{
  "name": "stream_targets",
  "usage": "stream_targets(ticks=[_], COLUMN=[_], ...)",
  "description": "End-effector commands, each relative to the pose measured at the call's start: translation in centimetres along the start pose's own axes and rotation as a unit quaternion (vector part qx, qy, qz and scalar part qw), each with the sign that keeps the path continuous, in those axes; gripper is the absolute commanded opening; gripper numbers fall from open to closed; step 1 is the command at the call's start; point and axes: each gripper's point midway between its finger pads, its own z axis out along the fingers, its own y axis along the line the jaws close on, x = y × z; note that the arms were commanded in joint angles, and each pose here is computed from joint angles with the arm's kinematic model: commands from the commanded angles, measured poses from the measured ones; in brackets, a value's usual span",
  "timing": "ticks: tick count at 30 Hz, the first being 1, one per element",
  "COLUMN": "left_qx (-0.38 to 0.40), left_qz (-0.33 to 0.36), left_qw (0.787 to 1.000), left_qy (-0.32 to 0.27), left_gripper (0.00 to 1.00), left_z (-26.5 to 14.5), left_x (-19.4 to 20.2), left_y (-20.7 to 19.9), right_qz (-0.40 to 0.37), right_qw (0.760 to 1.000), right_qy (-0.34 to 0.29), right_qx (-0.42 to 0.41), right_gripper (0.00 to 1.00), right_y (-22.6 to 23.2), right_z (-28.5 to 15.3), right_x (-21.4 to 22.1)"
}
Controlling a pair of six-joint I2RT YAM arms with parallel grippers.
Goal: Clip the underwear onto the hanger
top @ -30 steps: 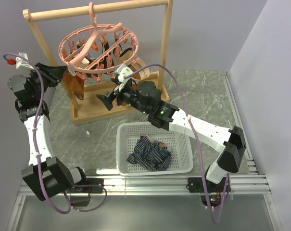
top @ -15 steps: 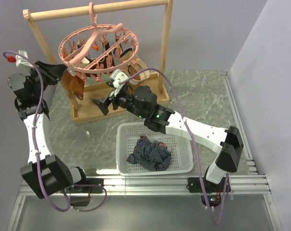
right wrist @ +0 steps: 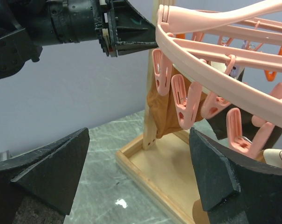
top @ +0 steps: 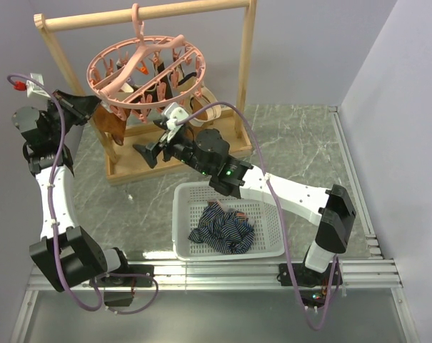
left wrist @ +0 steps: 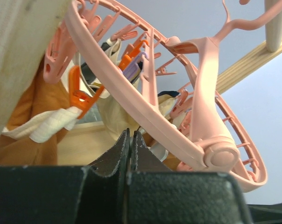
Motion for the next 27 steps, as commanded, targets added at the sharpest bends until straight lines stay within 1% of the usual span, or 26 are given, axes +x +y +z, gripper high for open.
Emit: stream_targets(ticks=[1, 8, 14, 27], left_qx=[0.039, 0.051, 0.056, 0.078], left_qz=[0.005, -0.011, -0.015, -0.018], left_qw=[0.999, 0.999, 0.998, 0.996], left_qy=[-0.002, 0.001, 0.002, 0.024], left_gripper=[0.00, 0.00, 0.00, 0.00], left_z=[-0.7, -2.1, -3.1, -4.5], left_x=[-0.5, 0.3, 0.7, 2.6], left_y=[-3.5, -6.1, -7.2, -8.3], right_qz=[0.016, 0.015, 0.013, -0.006], right_qw=[0.999, 0.999, 0.998, 0.997], right_qy=[-0.047, -0.051, -0.053, -0.072], right_qx=[0.006, -0.004, -0.012, -0.009], right_gripper=[0.93, 0.88, 0.83, 0.82], right_y=[0.3, 0.9, 1.4, 1.3], right_z=[0.5, 0.8, 1.1, 2.8], right_x=[-2.2, -2.3, -2.3, -2.5])
